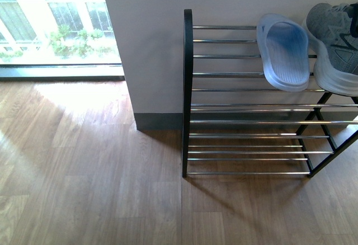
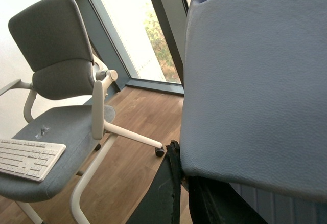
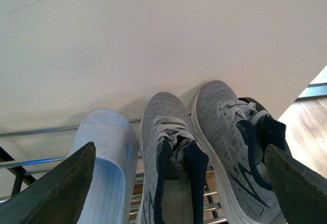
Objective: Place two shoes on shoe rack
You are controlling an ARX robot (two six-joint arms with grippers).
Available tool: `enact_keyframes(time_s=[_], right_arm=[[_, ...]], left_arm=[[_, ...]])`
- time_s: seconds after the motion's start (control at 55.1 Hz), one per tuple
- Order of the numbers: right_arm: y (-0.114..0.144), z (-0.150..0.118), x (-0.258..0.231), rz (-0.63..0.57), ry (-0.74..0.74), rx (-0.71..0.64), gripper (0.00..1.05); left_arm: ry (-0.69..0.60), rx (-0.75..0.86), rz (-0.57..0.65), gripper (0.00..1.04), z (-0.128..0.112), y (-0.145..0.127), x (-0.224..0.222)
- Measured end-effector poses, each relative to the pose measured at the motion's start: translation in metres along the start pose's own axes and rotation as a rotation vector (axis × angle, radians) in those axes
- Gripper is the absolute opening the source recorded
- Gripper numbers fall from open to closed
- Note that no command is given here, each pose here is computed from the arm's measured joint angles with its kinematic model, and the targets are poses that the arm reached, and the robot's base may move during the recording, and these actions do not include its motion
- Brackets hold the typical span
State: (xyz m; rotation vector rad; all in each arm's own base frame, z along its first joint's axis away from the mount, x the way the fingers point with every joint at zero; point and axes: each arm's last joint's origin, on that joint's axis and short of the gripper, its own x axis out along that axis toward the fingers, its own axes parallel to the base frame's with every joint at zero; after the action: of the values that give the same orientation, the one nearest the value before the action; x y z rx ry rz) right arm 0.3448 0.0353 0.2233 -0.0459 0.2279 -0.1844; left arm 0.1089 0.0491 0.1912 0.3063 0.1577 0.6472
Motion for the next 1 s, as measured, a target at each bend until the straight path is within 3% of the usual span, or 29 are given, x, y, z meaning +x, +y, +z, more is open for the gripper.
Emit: enact_keyframes(time_s=[0.073,0.127,0.472,0.544,0.653,0.998], right_arm=[[-0.003,-0.012,-0.007,0.15,-0.132,0.033,0.82],[-0.007,-0.024,-0.02,0.193,-0.186,0.041,0.71],[-0.035,-0.056,-0.079,0.188,-0.218,0.048,0.18],[-0.04,-0.065,-0.093,0.194,-0.212,0.046,0.02],[-0.054,-0.073,-0.109,0.184,-0.219,0.048,0.01],[-0.061,-0.096,-0.145,0.185,-0.226,0.048,0.01]], left_arm=[[0.0,0.0,0.0,0.02,0.0,0.0,0.0],[0.0,0.0,0.001,0.02,0.0,0.0,0.0],[0.0,0.0,0.0,0.02,0.0,0.0,0.0],[0.0,0.0,0.001,0.02,0.0,0.0,0.0],[0.0,0.0,0.001,0.02,0.0,0.0,0.0],[0.0,0.0,0.0,0.02,0.0,0.0,0.0]])
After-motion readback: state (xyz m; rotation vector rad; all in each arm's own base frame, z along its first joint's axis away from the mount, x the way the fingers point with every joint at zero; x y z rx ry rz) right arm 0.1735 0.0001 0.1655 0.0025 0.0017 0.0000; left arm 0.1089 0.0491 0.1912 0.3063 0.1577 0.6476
